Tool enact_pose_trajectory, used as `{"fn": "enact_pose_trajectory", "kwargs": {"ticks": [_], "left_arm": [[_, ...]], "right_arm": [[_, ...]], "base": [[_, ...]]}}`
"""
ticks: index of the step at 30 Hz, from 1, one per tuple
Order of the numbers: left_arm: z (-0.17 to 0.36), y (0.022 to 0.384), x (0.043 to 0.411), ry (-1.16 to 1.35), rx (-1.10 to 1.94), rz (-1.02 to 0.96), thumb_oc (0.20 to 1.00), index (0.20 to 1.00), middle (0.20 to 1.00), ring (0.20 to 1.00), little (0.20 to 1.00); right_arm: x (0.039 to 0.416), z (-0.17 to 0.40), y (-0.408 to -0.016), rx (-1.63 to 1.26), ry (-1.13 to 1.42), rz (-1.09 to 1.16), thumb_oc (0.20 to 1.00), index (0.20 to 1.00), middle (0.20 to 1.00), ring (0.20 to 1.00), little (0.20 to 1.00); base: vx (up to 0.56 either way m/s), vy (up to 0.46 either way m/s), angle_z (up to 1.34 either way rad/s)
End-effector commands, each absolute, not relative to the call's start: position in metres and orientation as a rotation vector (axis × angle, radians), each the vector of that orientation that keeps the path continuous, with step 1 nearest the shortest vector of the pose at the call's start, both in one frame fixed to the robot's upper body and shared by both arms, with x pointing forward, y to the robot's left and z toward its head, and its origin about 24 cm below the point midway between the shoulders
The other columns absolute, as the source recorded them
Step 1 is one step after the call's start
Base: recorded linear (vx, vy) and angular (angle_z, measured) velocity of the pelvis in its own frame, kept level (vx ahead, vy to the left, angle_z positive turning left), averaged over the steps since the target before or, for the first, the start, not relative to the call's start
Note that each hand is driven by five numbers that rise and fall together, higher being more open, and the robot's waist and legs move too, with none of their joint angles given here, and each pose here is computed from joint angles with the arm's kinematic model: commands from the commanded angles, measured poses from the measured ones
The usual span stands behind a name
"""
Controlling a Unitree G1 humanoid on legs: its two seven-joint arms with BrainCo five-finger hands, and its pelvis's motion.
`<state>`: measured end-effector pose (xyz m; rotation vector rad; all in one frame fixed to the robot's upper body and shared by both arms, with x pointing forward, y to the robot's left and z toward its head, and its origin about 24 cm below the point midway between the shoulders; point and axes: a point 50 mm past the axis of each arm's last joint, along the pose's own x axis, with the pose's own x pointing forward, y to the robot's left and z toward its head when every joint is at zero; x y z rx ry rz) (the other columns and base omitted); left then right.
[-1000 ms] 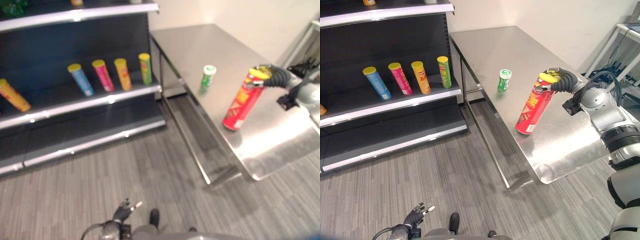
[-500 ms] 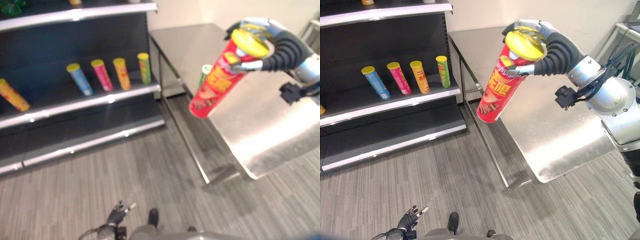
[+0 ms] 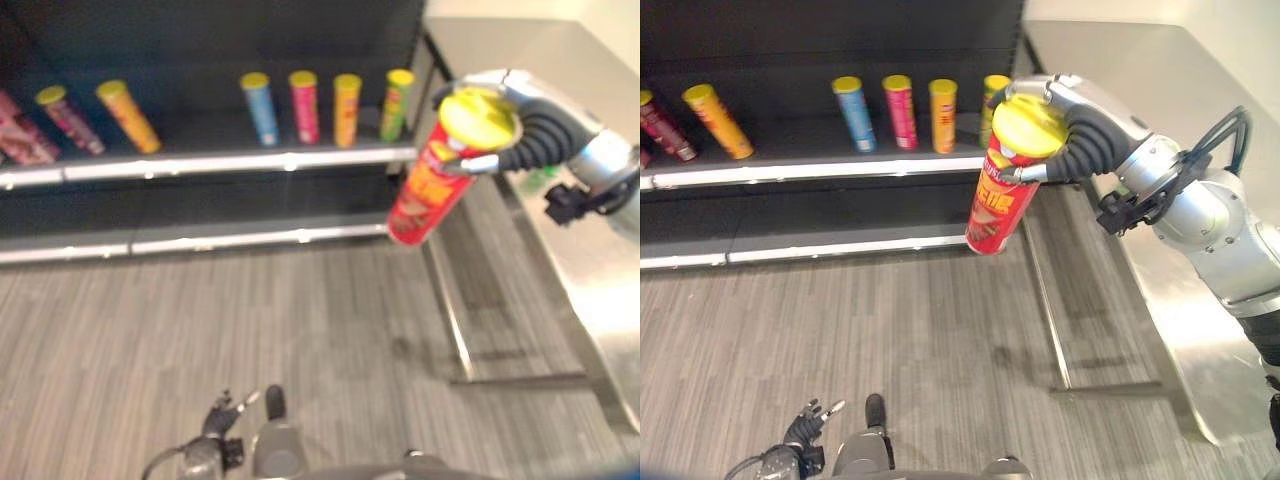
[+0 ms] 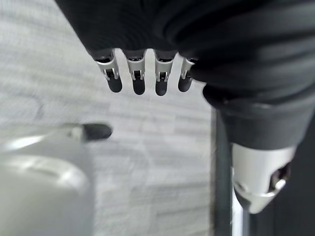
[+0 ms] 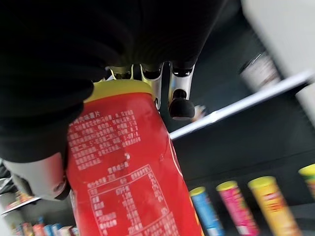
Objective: Put the goods on the table back onto the shelves and tidy them up.
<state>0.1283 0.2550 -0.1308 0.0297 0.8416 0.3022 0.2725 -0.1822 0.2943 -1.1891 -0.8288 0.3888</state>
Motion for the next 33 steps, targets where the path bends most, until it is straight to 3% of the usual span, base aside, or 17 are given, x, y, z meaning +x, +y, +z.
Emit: {"fn": "enact_pose_trajectory", "kwargs": {"ticks": [1, 9, 16, 26, 33], "left_arm": [[-0.126, 0.269, 0.122, 0.842, 0.138, 0.282, 1.0, 1.0, 1.0, 1.0, 1.0], [-0.105, 0.281, 0.159, 0.735, 0.198, 0.236, 1.0, 1.0, 1.0, 1.0, 1.0], [-0.104, 0.245, 0.187, 0.69, 0.16, 0.094, 1.0, 1.0, 1.0, 1.0, 1.0], [-0.114, 0.217, 0.172, 0.725, 0.151, -0.026, 1.0, 1.0, 1.0, 1.0, 1.0], [-0.117, 0.223, 0.164, 0.743, 0.135, 0.029, 1.0, 1.0, 1.0, 1.0, 1.0]], "right_arm": [[0.271, 0.308, -0.175, -1.165, -0.92, 0.345, 0.2, 0.2, 0.2, 0.2, 0.2], [0.284, 0.318, -0.169, -1.219, -0.912, 0.34, 0.2, 0.2, 0.2, 0.2, 0.2], [0.287, 0.321, -0.178, -1.201, -0.872, 0.318, 0.2, 0.2, 0.2, 0.2, 0.2], [0.285, 0.303, -0.202, -1.23, -0.768, 0.264, 0.2, 0.2, 0.2, 0.2, 0.2], [0.293, 0.296, -0.21, -1.233, -0.712, 0.227, 0.2, 0.2, 0.2, 0.2, 0.2]], "base": [[0.16, 0.436, 0.45], [0.2, 0.252, 0.38], [0.42, 0.091, 0.97], [0.46, -0.029, 1.18], [0.34, -0.011, -0.3]]}}
